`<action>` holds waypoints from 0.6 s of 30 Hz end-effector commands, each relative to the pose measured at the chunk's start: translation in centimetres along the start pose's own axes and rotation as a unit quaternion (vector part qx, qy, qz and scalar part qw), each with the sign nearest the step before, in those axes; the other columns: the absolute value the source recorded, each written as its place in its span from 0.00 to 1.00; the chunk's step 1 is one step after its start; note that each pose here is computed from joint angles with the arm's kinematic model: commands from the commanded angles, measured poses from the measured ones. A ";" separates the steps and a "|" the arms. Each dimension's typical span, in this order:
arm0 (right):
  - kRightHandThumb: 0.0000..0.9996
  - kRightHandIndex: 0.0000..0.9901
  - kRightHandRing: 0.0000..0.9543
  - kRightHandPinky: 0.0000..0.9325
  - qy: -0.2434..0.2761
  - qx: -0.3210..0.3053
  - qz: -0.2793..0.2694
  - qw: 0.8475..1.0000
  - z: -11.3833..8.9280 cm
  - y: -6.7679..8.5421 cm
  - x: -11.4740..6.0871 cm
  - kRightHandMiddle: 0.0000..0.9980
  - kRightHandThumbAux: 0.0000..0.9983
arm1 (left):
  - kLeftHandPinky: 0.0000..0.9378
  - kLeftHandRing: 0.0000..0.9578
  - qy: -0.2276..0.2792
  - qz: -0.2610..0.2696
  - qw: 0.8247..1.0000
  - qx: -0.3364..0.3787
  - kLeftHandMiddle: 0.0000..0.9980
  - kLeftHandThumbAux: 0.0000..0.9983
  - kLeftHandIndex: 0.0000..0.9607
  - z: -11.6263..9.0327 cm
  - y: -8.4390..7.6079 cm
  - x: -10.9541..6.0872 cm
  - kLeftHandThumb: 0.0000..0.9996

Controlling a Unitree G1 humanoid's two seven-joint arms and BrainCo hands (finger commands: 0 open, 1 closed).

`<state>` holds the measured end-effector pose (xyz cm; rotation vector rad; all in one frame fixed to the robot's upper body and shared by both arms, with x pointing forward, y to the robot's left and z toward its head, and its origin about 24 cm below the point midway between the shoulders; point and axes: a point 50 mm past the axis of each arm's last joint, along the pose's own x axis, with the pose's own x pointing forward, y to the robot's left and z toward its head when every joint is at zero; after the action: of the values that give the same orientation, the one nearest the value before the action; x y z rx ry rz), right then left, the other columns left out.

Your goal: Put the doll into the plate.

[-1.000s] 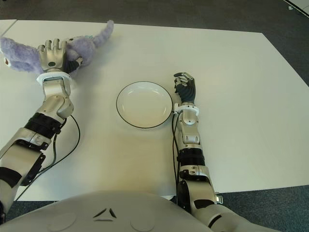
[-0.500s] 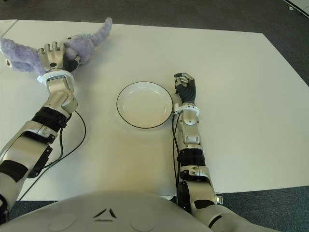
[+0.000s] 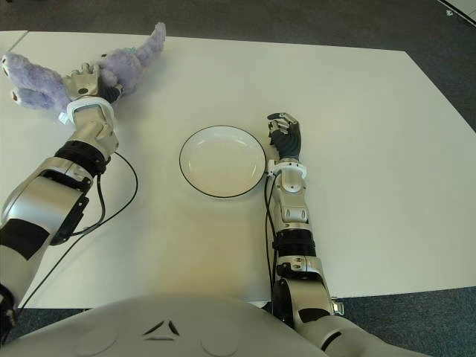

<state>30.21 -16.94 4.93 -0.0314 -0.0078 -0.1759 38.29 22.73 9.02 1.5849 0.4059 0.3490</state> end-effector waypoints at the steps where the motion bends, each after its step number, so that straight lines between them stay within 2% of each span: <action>1: 0.71 0.45 0.84 0.82 0.087 -0.011 -0.011 0.996 -4.0 -0.7 -2.1 0.79 0.72 | 0.56 0.31 0.003 -0.071 0.997 0.010 0.10 0.25 0.00 -0.4 -3.7 -1.1 0.50; 11: 0.71 0.45 0.83 0.79 0.086 -0.009 -0.013 0.996 -3.9 -0.8 -2.2 0.78 0.72 | 0.61 0.44 -0.009 -0.072 0.997 0.011 0.23 0.32 0.02 -0.1 -4.1 -1.3 0.68; 13: 0.71 0.45 0.83 0.79 0.086 -0.008 -0.013 0.996 -3.9 -0.9 -2.2 0.78 0.72 | 0.60 0.47 -0.019 -0.069 0.997 -0.001 0.27 0.33 0.06 0.0 -4.2 -1.3 0.72; 17: 0.71 0.45 0.83 0.79 0.085 -0.006 -0.013 0.996 -3.8 -1.0 -2.2 0.78 0.72 | 0.62 0.56 -0.045 -0.056 0.997 -0.041 0.43 0.37 0.23 0.5 -4.1 -1.3 0.84; 18: 0.71 0.45 0.83 0.79 0.085 -0.006 -0.013 0.996 -3.8 -1.0 -2.2 0.78 0.72 | 0.63 0.59 -0.050 -0.053 0.996 -0.048 0.45 0.46 0.27 0.6 -4.1 -1.3 0.89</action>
<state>29.99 -17.16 4.90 -0.0337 -0.0030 -0.1835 38.68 22.09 8.71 1.5604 0.3050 0.3133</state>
